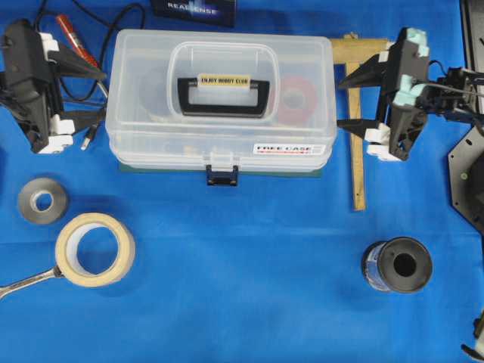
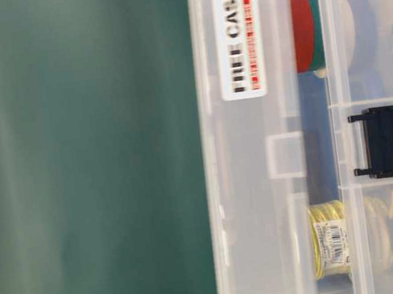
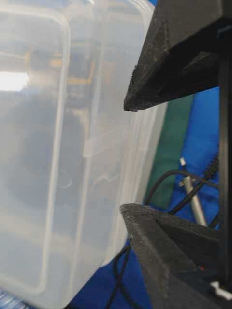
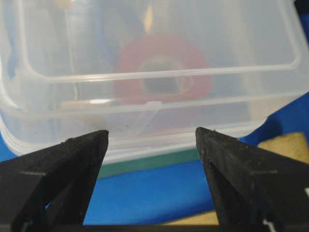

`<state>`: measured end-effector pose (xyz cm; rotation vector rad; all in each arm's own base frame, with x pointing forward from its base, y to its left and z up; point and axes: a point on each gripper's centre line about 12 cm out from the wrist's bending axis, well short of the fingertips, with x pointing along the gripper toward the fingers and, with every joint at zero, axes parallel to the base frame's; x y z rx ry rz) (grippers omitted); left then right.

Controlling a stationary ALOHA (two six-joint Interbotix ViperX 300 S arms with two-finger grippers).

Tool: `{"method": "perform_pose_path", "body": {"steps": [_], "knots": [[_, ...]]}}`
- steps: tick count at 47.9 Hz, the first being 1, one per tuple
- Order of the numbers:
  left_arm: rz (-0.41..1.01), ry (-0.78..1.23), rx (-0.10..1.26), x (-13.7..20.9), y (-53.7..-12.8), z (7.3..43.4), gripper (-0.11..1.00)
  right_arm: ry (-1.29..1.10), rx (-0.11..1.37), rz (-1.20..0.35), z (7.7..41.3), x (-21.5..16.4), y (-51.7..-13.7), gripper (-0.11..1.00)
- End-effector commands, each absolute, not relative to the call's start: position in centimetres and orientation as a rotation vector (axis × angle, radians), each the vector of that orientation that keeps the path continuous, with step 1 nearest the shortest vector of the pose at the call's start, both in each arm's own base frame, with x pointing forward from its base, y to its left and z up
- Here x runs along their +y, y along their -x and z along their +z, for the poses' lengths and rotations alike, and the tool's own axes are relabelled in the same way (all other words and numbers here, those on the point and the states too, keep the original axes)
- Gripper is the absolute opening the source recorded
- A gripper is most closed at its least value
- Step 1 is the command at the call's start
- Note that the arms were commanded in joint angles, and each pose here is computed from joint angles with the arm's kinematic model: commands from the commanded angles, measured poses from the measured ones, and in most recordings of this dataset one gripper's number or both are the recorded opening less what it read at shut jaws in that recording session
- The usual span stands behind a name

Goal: Open the tool box with both arms.

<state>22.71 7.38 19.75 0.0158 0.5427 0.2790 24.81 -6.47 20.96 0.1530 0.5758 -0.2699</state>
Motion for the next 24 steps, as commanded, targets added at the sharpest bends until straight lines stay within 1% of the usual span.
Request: {"method": "perform_pose_path", "body": {"steps": [1,12,24], "knots": [[0.290,-0.025,0.448,7.5,-23.0,21.9,0.75,-0.144,0.458,-0.256,24.5,-6.3,-25.7,0.78],[0.336,-0.044,0.343,8.3,-22.3,23.3,0.76,-0.135,0.392,-0.266,26.1,-6.4,-24.8,0.78],[0.376,-0.077,0.338,9.3,-22.0,23.3,0.75,-0.123,0.367,-0.290,26.6,-7.0,-24.2,0.78]]}}
